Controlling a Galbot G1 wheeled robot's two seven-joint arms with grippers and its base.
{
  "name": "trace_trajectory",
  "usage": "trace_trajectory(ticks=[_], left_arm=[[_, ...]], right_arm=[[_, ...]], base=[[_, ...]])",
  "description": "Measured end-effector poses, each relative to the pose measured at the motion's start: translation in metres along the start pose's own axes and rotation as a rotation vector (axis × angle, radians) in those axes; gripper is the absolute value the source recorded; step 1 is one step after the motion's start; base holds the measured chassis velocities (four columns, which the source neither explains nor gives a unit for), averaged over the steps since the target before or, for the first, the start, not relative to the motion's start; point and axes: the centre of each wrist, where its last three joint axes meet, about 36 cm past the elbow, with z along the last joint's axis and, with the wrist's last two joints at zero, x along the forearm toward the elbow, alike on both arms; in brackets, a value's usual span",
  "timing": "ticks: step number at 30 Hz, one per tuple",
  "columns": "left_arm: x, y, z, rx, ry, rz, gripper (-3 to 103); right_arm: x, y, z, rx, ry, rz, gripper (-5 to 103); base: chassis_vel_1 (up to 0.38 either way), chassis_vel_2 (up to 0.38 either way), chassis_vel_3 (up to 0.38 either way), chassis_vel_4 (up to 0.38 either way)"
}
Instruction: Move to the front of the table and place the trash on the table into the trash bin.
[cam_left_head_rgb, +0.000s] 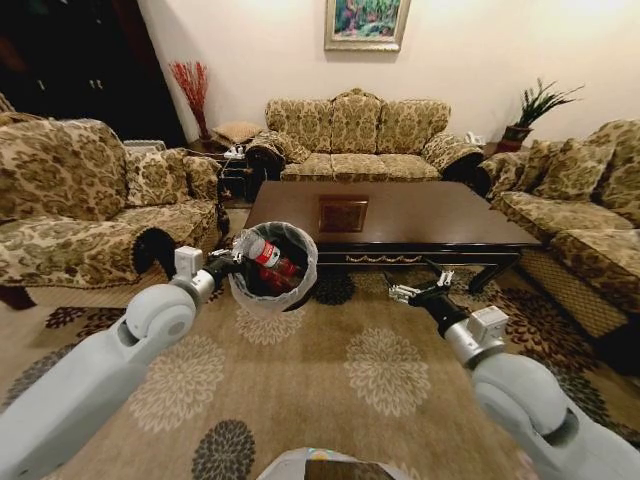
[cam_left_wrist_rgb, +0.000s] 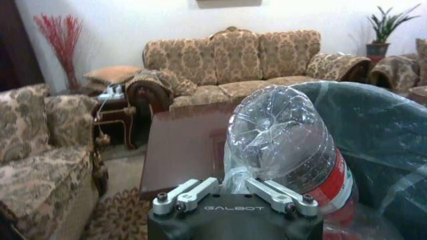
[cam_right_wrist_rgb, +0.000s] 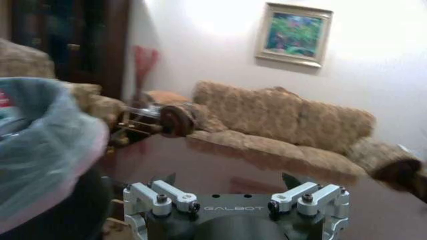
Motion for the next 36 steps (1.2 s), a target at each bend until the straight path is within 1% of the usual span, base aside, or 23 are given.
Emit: trace_trajectory(ticks=[1,2,4,5,6,7,9,10,11,13,15,16,18,19,21,22,25,36], left_arm=[[0.001,-0.001,0.004,0.017,0.003,-0.006,1],[0.001,-0.001,0.004,0.017,0.003,-0.006,1],[0.004,-0.001,0.016,0.046,0.007,-0.021,1],[0.007,-0.001,0.027,0.067,0.003,-0.033,1],[0.007,-0.001,0.027,0.067,0.003,-0.033,1],[0.009,0.0,0.044,0.085,-0.005,-0.05,1],[0.012,0.003,0.061,0.1,-0.02,-0.077,1],[0.016,0.006,0.075,0.119,-0.034,-0.101,1],[0.016,0.006,0.075,0.119,-0.034,-0.101,1],[0.02,0.01,0.091,0.139,-0.053,-0.138,1],[0.023,0.013,0.108,0.121,-0.066,-0.181,1],[0.023,0.013,0.108,0.121,-0.066,-0.181,1],[0.025,0.014,0.12,0.101,-0.056,-0.214,1],[0.025,0.014,0.12,0.101,-0.056,-0.214,1],[0.028,0.014,0.128,0.071,-0.007,-0.233,1],[0.028,0.014,0.129,0.065,0.008,-0.235,1],[0.028,0.014,0.129,0.062,0.015,-0.235,1],[0.027,0.014,0.128,0.061,0.017,-0.231,1]], right_arm=[[-0.001,-0.003,0.002,-0.012,0.002,0.025,100],[-0.001,-0.003,0.002,-0.012,0.002,0.025,100],[-0.004,-0.008,0.01,-0.03,0.004,0.059,100],[-0.006,-0.011,0.015,-0.039,0.004,0.079,100],[-0.006,-0.011,0.015,-0.039,0.004,0.079,100],[-0.009,-0.016,0.023,-0.051,0.009,0.102,100],[-0.011,-0.024,0.031,-0.063,0.015,0.116,100],[-0.011,-0.031,0.04,-0.068,0.018,0.118,100],[-0.011,-0.031,0.04,-0.068,0.018,0.118,100],[-0.011,-0.041,0.055,-0.069,0.023,0.124,100],[-0.008,-0.05,0.072,-0.084,0.028,0.147,100],[-0.008,-0.05,0.072,-0.084,0.028,0.147,100],[-0.004,-0.054,0.084,-0.107,0.037,0.169,100],[-0.004,-0.054,0.084,-0.107,0.037,0.169,100],[0.002,-0.054,0.097,-0.115,0.042,0.19,100],[0.005,-0.053,0.101,-0.111,0.042,0.193,100],[0.007,-0.051,0.105,-0.107,0.042,0.196,100],[0.009,-0.046,0.109,-0.116,0.033,0.212,100]], base=[[-0.044,0.09,0.062,-0.067],[-0.044,0.09,0.062,-0.067],[-0.034,0.083,0.075,-0.089],[-0.061,0.076,0.035,-0.062],[-0.061,0.076,0.035,-0.062],[0.0,0.0,0.0,0.0],[0.0,0.0,0.0,0.0],[0.0,0.0,0.0,0.0],[0.0,0.0,0.0,0.0],[0.0,0.0,0.0,0.0],[0.0,0.0,0.0,0.0],[0.0,0.0,0.0,0.0],[0.0,0.0,0.0,0.0],[0.0,0.0,0.0,0.0],[0.0,0.0,0.0,0.0],[0.0,0.0,0.0,0.0],[0.0,0.0,0.0,0.0],[0.0,0.0,0.0,0.0]])
